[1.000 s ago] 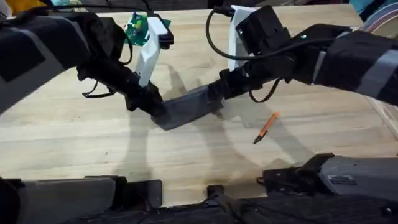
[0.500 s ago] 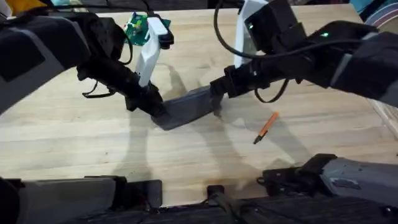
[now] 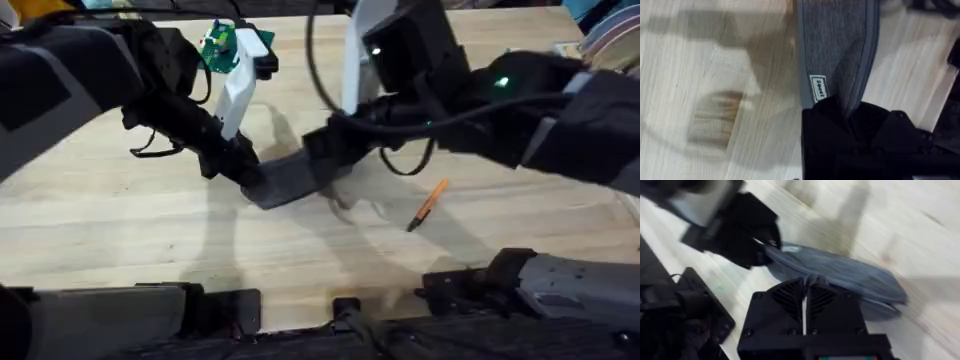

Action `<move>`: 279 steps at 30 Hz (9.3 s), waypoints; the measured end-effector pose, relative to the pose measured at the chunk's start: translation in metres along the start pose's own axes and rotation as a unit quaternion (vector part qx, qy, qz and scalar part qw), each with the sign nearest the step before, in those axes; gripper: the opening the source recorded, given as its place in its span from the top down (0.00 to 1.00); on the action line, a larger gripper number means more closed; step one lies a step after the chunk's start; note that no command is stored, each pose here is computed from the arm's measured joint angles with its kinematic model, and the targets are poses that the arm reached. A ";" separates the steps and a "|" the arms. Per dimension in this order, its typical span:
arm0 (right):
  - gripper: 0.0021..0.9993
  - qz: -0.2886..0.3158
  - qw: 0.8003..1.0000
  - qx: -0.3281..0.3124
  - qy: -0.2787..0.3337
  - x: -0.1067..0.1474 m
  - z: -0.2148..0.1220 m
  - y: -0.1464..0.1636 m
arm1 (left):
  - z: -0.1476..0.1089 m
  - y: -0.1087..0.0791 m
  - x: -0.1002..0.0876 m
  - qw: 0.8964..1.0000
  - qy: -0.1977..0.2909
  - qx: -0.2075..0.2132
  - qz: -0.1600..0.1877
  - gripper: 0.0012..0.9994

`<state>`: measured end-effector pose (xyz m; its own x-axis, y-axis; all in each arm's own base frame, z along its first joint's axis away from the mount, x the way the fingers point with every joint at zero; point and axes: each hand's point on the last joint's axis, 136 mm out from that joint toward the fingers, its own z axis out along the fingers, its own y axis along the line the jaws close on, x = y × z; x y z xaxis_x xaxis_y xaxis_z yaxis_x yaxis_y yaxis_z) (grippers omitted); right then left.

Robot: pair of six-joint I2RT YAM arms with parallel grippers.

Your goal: Unzip the bag, pick up the pens from the table one at a time and place them inside, then zip the bag closed.

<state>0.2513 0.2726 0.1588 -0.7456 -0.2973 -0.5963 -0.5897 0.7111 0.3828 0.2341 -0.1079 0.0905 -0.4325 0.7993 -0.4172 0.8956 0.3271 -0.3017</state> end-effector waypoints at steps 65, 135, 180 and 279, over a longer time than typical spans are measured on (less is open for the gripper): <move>0.00 -0.108 0.994 0.009 -0.022 0.036 -0.087 0.052 | 0.000 0.007 -0.004 1.000 -0.008 -0.013 0.010 0.01; 0.97 -0.442 0.887 -0.048 0.129 -0.034 -0.008 0.007 | -0.155 -0.025 -0.017 0.960 -0.108 -0.253 0.054 0.01; 0.33 -0.387 0.879 -0.103 0.258 0.029 0.069 -0.029 | -0.155 -0.025 -0.017 0.960 -0.108 -0.253 0.054 0.01; 0.00 0.133 0.939 0.310 -0.062 0.029 -0.286 -0.083 | -0.157 -0.023 -0.018 0.958 -0.109 -0.258 0.057 0.01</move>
<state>0.1903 0.0223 0.3120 -0.7760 -0.0072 -0.6307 -0.0650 0.9955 0.0686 0.2380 -0.0508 0.2391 -0.2896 0.7383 -0.6092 0.8469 0.4942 0.1964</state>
